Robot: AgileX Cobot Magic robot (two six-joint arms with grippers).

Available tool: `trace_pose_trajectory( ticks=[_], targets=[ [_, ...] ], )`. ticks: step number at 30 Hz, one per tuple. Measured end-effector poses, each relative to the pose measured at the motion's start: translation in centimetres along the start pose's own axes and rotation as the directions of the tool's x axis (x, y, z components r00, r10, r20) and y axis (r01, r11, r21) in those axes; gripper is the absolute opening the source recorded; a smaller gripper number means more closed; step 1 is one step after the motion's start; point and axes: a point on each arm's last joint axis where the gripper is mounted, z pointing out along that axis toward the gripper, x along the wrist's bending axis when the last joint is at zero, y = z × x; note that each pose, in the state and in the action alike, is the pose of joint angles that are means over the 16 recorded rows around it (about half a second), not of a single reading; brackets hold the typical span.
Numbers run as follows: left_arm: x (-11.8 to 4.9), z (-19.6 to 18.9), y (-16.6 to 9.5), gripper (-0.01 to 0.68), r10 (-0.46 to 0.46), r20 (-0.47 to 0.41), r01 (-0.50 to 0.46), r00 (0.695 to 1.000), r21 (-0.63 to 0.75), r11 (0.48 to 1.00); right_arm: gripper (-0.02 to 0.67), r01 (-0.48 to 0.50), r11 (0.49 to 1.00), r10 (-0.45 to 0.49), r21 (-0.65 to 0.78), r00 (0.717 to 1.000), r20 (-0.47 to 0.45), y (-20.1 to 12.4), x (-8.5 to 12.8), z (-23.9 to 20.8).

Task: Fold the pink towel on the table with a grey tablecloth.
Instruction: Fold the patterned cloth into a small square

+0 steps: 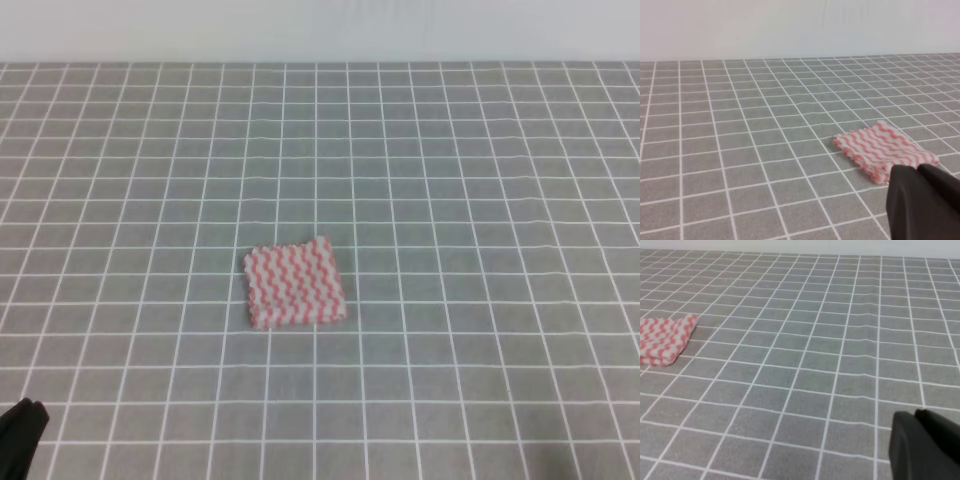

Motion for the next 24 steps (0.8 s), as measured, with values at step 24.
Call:
trace_pose_trajectory(
  ticks=[24],
  targets=[
    [0.55, -0.49, -0.44, -0.001, 0.068, -0.082, -0.066, 0.994, 0.022, 0.998, -0.015, -0.005, 1.000, 0.005, -0.010, 1.000, 0.001, 0.14, 0.00, -0.02]
  ],
)
